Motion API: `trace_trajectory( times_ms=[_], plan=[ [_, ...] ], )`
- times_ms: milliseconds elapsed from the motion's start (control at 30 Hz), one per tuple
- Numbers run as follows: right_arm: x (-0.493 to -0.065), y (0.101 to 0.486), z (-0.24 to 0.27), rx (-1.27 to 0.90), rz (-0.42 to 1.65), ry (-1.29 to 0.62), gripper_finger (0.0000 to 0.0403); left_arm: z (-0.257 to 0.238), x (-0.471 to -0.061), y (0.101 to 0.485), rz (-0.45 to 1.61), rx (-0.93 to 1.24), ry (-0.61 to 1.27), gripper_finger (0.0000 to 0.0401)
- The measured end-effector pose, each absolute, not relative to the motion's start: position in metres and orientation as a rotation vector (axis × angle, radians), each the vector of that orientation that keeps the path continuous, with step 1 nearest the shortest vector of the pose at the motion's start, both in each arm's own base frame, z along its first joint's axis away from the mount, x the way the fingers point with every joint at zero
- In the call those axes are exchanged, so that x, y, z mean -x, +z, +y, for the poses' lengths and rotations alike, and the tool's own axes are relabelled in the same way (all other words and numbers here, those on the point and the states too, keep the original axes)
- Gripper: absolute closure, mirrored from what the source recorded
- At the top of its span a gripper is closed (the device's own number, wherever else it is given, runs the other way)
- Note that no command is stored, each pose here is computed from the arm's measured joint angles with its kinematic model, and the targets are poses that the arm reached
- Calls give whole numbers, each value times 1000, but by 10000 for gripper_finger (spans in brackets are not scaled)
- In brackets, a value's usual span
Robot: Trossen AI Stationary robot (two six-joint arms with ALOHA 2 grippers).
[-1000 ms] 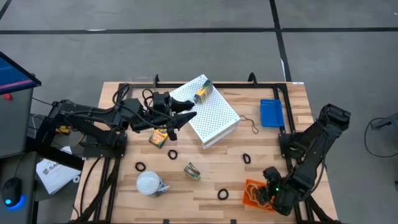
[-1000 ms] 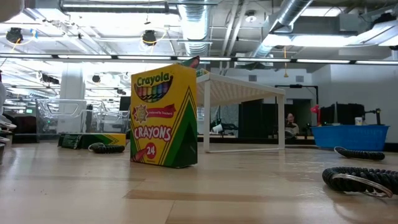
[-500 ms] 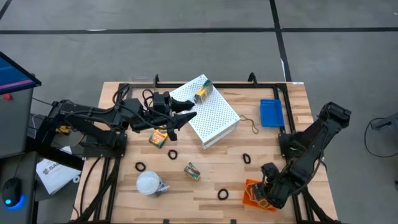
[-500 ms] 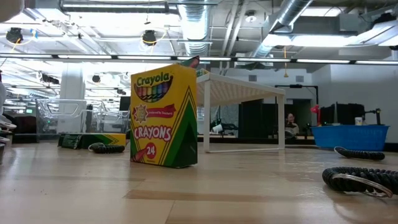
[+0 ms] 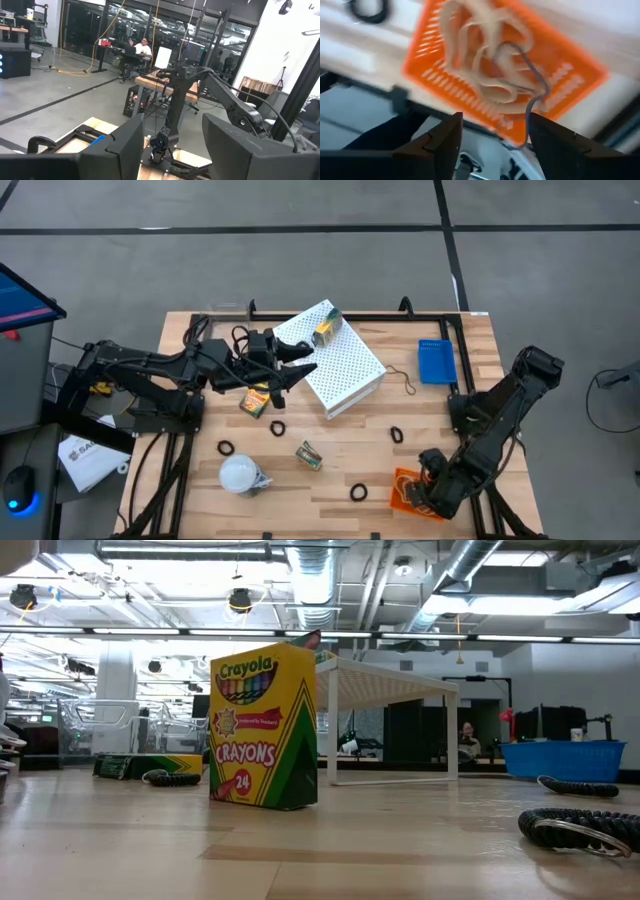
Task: Pick & Place Office Desk Supplies
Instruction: Put the black rubber band into the orange bin
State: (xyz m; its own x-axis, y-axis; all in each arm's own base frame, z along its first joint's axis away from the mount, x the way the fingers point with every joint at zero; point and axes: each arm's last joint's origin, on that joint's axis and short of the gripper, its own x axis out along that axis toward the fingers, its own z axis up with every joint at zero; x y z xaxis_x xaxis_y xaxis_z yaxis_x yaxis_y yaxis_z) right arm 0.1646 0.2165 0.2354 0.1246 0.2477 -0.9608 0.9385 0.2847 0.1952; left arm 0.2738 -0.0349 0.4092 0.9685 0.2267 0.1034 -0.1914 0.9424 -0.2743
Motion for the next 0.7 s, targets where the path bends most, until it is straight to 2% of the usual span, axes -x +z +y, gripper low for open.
trace_trajectory(
  times_ms=[133, 267, 467, 533, 700],
  plan=[
    [-166, 234, 214, -1200, 1408, -775, 201, -35, -274, 409, -135, 266, 210, 210],
    [-166, 232, 214, -1188, 1410, -786, 245, -35, -274, 409, -135, 266, 207, 210],
    [-170, 233, 215, -1168, 1413, -714, 384, -35, -274, 409, -134, 269, 206, 210],
    [-170, 233, 215, -1167, 1413, -717, 386, -35, -274, 409, -134, 269, 206, 210],
    [-171, 233, 215, -1196, 1378, -722, 351, -35, -274, 408, -117, 265, 208, 210]
  ],
)
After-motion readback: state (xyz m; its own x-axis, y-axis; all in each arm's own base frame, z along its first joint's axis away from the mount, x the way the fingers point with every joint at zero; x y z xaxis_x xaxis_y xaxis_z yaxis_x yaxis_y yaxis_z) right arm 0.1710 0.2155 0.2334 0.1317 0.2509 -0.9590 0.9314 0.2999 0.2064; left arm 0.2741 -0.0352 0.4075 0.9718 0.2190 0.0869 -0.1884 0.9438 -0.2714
